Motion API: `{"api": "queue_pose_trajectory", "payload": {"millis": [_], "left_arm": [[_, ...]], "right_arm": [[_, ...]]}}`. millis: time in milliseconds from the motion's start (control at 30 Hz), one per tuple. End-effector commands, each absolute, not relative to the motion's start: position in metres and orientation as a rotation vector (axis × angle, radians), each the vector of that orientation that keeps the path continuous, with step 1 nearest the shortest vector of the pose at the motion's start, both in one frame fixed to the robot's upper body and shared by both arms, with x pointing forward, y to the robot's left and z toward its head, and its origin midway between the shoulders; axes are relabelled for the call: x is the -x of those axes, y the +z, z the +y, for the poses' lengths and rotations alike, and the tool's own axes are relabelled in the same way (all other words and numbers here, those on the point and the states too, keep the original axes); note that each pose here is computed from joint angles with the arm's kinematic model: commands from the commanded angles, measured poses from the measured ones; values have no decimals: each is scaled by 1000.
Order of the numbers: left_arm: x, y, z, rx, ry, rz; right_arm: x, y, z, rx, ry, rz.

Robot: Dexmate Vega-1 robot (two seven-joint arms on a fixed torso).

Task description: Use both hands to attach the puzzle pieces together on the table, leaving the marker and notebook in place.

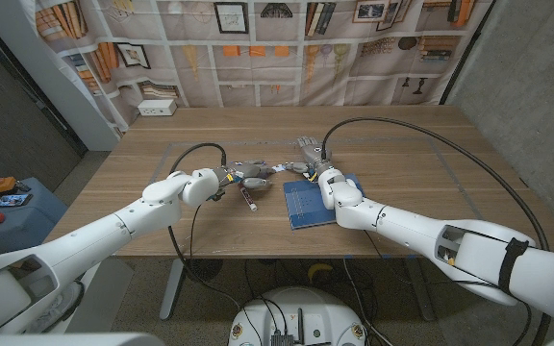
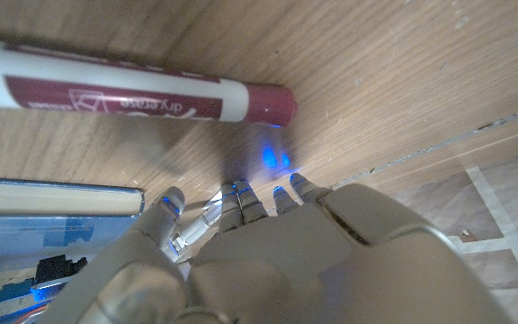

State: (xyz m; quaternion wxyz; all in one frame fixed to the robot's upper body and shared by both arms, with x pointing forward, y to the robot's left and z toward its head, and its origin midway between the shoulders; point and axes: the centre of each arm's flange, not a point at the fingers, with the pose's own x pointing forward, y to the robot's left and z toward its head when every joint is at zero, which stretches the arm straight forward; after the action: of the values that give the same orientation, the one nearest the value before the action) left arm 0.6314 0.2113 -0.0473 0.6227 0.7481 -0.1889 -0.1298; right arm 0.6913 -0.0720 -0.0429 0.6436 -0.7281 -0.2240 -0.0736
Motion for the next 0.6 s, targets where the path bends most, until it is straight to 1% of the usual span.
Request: {"api": "queue_pose_trajectory", "payload": {"millis": [33, 600], "left_arm": [[-629, -50, 211, -1717, -300, -434], [-626, -50, 211, -1715, -284, -442]], "right_arm": [[-692, -44, -71, 1682, -168, -499], [-689, -45, -69, 1712, -194, -500]]}}
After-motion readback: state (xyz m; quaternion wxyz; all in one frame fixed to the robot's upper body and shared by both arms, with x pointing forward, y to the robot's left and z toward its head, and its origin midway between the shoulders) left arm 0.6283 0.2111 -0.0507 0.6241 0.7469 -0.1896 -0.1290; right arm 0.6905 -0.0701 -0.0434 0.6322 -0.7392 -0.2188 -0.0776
